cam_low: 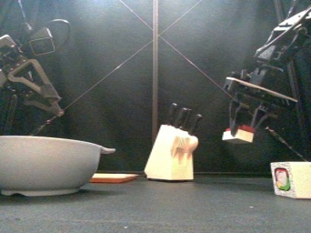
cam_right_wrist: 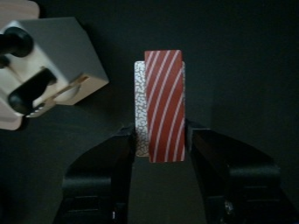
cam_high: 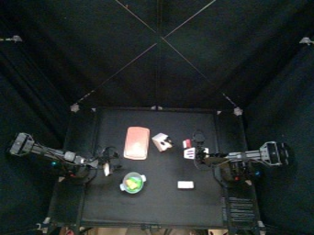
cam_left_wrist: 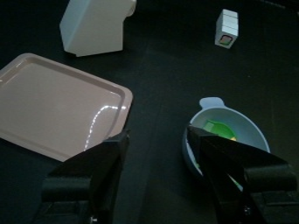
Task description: Put salmon sushi right of holder
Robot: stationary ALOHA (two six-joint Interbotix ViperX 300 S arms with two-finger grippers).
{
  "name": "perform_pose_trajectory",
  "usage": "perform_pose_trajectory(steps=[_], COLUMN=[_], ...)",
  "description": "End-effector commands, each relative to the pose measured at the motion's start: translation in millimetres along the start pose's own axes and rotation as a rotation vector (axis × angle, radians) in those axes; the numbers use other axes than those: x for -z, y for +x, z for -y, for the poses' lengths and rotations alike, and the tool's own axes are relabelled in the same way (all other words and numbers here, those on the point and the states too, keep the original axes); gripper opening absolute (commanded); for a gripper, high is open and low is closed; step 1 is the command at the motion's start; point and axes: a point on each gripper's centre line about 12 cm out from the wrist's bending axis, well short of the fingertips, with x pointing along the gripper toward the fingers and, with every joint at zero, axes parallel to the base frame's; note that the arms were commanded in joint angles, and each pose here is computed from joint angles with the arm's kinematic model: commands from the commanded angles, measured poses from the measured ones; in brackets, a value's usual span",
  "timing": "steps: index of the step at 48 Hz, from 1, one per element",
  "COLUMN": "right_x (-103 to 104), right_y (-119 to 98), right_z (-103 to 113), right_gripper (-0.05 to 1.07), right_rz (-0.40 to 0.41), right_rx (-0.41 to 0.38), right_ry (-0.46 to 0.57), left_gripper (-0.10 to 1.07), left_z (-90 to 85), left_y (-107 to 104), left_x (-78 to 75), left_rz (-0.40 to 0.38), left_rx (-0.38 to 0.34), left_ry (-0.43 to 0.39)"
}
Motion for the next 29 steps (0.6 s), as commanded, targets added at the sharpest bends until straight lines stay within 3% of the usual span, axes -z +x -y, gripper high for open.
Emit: perform_pose_trajectory(steps=[1,10,29], right_x=[-4.5,-2.3,0.9], right_y=[6.9,24.1,39.5], right_z=[-5.7,-6.1,-6.0], right_gripper=[0.59,0.59,0.65], right_rz=[0.002,-0.008,-0.026], right_rx=[0.015,0.071,0.098], right_ry=[0.018,0.012,0.002], left_gripper=[0.90,0.90,0.90], left_z=[1.2,1.3,1.1], left_y=[0.4,0.3,0.4], left_x=[-4.0,-3.3,-3.3], left_rz=[0.008,0.007,0.006], left_rx=[0.001,0.002,0.002], left_ry=[0.000,0.001,-0.001])
